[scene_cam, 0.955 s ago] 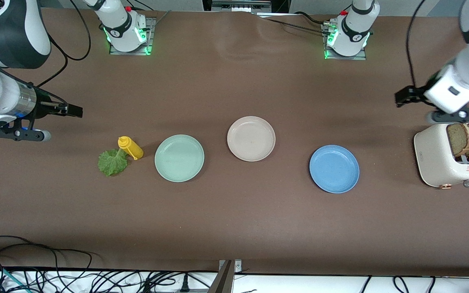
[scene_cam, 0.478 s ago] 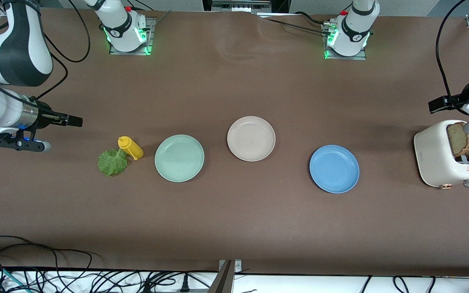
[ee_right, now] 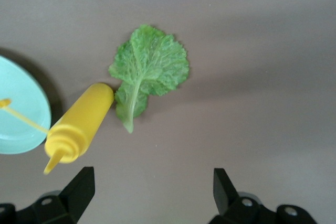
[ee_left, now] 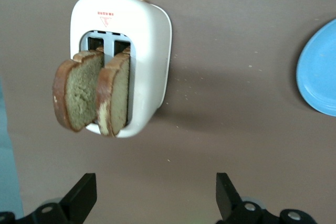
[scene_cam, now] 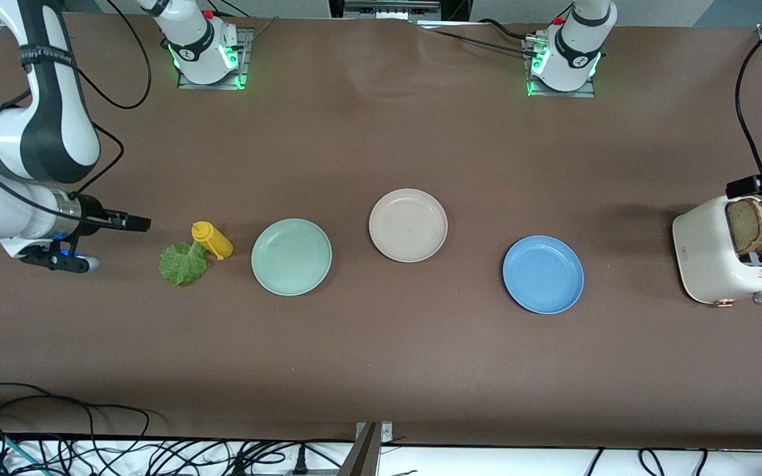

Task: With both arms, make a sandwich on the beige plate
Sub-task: 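Grasp the lettuce with the right gripper while the left gripper grasps bread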

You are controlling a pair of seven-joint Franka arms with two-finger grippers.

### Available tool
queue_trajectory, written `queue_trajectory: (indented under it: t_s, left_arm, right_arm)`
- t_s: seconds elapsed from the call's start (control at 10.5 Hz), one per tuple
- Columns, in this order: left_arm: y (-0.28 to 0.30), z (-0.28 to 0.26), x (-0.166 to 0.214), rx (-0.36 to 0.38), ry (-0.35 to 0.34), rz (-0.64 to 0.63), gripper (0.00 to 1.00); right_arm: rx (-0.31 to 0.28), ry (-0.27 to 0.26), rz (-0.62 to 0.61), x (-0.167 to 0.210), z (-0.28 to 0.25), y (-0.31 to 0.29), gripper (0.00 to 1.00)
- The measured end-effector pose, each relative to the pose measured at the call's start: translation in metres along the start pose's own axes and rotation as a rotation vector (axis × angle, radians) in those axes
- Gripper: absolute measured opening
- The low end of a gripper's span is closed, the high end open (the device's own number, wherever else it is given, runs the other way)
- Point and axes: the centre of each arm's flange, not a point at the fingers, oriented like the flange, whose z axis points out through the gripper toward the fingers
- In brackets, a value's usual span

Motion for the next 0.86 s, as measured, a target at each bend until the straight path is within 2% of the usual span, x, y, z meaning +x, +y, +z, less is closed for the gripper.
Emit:
queue_trajectory:
  t_s: [0.38, 0.57, 0.86]
  left_arm:
    - [-0.039, 0.071, 0.029, -0.036, -0.051, 0.009, 0.99]
    - [-0.042, 0.077, 0.033, -0.035, -0.044, 0.019, 0.89]
    - [-0.049, 0.09, 0.041, 0.001, -0.037, 0.026, 0.85]
  right_arm:
    - [0.006, -0.025, 0.017, 0.025, 0.047, 0.003, 1.0]
    - [0.037, -0.045, 0.029, 0.031, 0.065, 0.0, 1.0]
    - [0.06, -0.062, 0.044, 0.044, 0.101, -0.002, 1.0]
